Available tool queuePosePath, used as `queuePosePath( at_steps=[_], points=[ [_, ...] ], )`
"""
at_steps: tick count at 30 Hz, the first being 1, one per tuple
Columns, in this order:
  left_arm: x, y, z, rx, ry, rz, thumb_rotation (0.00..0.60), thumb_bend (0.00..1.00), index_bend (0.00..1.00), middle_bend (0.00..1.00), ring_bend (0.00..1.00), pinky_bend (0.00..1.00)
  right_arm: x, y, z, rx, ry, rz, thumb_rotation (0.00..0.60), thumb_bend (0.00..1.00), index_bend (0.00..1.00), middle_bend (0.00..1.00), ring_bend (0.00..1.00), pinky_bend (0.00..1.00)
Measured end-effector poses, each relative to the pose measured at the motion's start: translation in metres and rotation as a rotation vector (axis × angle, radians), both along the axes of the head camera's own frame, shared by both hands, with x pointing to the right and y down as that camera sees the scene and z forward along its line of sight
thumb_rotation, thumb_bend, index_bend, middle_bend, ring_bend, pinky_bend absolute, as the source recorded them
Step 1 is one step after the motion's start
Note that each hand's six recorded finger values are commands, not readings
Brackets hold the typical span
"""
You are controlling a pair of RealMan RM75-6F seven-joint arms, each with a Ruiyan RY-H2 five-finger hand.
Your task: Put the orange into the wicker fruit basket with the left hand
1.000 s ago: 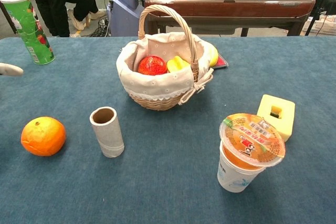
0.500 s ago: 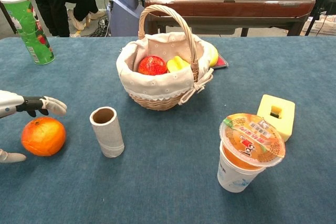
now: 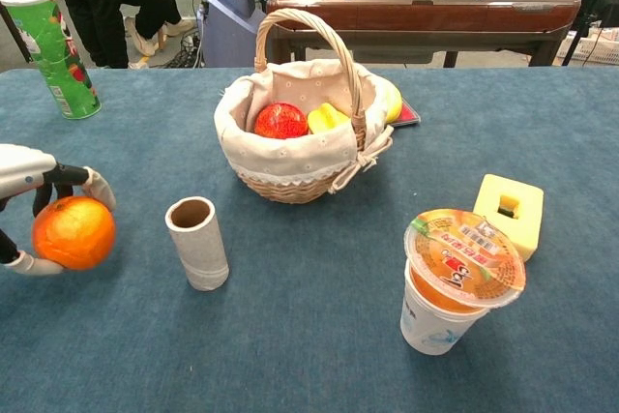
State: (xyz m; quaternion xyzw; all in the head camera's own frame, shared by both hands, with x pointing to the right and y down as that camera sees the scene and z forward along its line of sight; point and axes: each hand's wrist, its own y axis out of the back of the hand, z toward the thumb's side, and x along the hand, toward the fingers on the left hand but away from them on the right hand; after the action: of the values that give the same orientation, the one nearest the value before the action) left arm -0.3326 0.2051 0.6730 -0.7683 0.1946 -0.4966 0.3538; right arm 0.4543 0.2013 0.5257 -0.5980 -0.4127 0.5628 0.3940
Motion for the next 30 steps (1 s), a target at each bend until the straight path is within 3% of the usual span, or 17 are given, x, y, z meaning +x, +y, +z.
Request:
queuePosePath(
  at_steps=[9, 14, 21, 30],
  points=[
    [0.006, -0.052, -0.047, 0.092, 0.175, -0.126, 0.6, 0.22, 0.46, 0.49, 0.5, 0.49, -0.002, -0.002, 0.005, -0.01, -0.006, -0.006, 0.6, 0.17, 0.15, 0.17, 0.14, 0.27],
    [0.028, -0.085, -0.068, 0.149, 0.288, -0.138, 0.6, 0.22, 0.46, 0.48, 0.49, 0.49, -0.004, -0.003, 0.008, -0.016, -0.009, -0.012, 0.6, 0.17, 0.15, 0.17, 0.14, 0.27],
    [0.072, -0.102, -0.063, 0.151, 0.357, -0.092, 0.6, 0.22, 0.44, 0.48, 0.49, 0.49, -0.004, -0.002, 0.007, -0.016, -0.009, -0.012, 0.6, 0.17, 0.15, 0.17, 0.14, 0.27],
    [0.117, -0.111, -0.044, 0.156, 0.343, -0.02, 0.6, 0.22, 0.42, 0.47, 0.48, 0.49, -0.001, 0.0, 0.007, -0.019, -0.006, -0.006, 0.6, 0.17, 0.15, 0.17, 0.14, 0.27]
  ],
)
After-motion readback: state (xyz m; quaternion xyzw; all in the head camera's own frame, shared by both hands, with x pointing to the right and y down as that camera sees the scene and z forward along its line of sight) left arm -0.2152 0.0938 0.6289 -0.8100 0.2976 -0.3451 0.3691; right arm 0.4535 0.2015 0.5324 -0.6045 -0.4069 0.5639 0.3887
